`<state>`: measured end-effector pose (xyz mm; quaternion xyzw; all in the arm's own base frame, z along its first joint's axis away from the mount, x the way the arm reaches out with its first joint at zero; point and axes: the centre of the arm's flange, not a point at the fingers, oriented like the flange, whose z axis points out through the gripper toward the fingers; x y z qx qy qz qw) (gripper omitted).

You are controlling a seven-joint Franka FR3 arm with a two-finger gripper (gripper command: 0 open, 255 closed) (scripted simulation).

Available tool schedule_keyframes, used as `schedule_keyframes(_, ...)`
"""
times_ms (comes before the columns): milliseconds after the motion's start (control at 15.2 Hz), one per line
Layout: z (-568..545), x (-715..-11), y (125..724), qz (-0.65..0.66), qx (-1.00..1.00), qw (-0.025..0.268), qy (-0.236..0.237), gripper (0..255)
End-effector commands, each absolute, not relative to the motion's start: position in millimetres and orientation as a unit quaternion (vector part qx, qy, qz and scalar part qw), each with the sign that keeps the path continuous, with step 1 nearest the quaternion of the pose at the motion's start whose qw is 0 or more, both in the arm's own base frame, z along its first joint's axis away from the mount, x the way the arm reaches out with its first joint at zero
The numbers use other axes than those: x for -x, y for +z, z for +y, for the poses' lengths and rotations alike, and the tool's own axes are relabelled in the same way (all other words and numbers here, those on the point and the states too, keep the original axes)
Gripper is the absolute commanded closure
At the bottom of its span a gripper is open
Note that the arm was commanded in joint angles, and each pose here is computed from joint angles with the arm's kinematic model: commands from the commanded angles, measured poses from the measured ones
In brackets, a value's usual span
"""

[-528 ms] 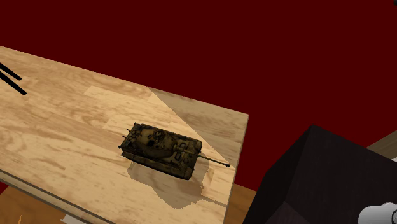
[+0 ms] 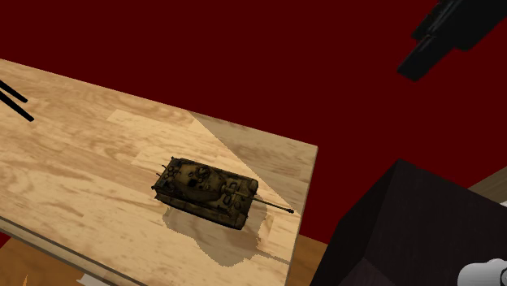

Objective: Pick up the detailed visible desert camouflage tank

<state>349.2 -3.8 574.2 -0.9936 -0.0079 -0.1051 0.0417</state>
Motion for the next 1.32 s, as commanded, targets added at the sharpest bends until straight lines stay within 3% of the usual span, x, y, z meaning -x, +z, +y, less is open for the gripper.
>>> schedule_keyframes(0,1.6,-362.1,549.9,-0.014,0.993,0.043,-0.11,0)
schedule_keyframes(1254,70.8,-491.6,352.0,-0.069,0.986,0.059,-0.142,0)
